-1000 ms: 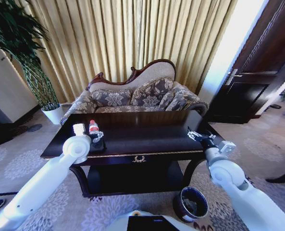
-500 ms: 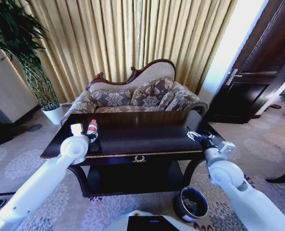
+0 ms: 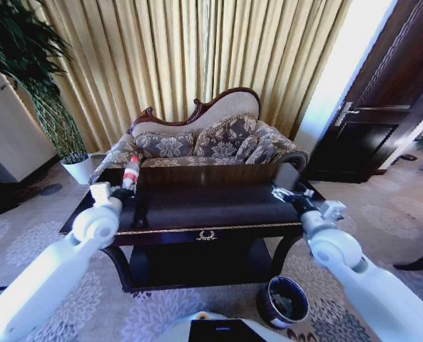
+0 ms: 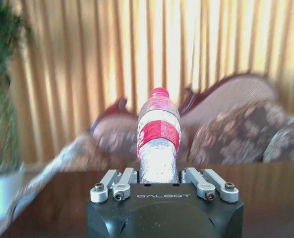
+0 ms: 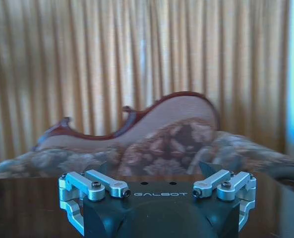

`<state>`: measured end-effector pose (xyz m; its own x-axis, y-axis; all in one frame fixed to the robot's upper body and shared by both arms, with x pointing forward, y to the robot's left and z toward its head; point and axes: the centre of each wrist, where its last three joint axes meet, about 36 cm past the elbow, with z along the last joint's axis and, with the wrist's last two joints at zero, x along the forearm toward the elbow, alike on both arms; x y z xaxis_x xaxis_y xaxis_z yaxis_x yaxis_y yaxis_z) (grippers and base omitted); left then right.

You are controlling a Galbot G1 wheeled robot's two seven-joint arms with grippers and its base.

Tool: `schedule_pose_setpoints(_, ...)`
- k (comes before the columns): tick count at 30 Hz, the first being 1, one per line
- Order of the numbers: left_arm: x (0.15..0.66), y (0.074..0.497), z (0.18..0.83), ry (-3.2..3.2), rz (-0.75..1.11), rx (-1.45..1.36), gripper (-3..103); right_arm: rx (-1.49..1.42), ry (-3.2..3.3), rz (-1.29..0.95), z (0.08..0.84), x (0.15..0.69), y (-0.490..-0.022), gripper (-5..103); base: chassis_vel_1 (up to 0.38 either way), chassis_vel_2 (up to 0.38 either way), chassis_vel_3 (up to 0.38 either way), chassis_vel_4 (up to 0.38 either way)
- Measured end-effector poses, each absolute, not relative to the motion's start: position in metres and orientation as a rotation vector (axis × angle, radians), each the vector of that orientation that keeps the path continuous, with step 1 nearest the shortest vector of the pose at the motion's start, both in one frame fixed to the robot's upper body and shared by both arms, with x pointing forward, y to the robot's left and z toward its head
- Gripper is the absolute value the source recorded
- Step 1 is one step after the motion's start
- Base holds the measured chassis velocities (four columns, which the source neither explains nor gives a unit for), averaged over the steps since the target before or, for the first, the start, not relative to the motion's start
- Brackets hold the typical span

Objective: Move to the front of the table and place the trash on the table into the trash bin.

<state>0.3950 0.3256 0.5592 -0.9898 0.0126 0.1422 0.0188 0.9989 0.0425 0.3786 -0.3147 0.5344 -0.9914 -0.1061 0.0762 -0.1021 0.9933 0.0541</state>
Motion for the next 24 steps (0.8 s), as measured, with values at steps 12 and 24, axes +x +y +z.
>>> schedule_pose_setpoints(12, 0.333, 0.337, 0.578, -3.17, -0.109, -0.088, 33, 0.384, -3.052, -0.08, 0.546, 0.374, -0.294, 100, 0.0, 0.0, 0.0, 0.0)
schedule_pose_setpoints(24, 0.329, 0.323, 0.577, -3.252, -0.501, -0.618, 33, 0.826, -2.968, -0.201, 0.574, 0.36, -0.277, 100, 0.0, 0.0, 0.0, 0.0)
